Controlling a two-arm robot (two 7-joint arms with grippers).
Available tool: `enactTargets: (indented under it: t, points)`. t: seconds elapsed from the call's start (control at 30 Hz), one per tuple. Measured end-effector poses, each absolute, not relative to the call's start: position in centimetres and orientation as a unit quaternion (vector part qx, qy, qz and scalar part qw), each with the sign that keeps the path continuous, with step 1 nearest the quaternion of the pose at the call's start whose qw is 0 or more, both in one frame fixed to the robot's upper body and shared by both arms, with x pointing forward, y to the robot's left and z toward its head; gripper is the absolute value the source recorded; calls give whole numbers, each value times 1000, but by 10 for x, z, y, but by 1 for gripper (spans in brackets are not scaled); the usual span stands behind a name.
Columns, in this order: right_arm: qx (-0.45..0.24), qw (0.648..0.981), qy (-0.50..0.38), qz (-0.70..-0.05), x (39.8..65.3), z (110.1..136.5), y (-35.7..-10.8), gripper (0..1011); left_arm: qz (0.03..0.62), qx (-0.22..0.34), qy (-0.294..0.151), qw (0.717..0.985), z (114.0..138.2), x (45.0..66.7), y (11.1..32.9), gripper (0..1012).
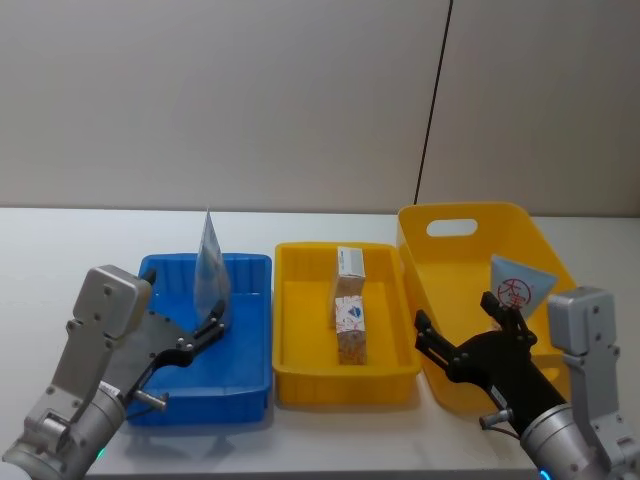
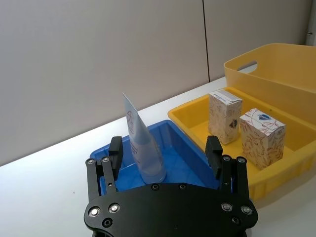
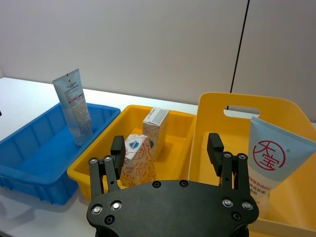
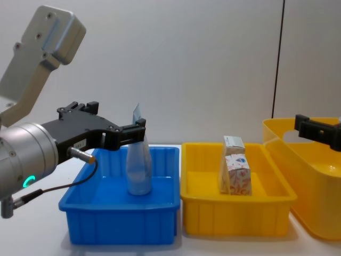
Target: Bimanual collaborative sorting of washing and personal care products
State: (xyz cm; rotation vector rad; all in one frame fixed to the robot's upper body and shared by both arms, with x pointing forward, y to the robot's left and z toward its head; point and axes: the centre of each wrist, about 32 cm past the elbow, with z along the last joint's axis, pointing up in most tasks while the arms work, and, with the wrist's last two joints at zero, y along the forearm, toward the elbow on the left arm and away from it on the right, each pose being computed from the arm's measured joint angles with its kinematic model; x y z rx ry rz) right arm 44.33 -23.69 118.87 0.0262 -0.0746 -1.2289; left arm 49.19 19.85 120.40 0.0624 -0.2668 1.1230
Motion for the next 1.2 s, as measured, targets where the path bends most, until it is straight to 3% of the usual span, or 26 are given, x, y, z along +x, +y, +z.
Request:
enactTargets:
  t: [0.57,1.2]
  points:
    - [13,819,-34,-572,445,1190,-234,1002,531,29,-126,837,1204,492,198,1001]
    - [-21,826,-1,-563,475,1198,-195,1002,531,29,-126,837,1204,492,198,1001]
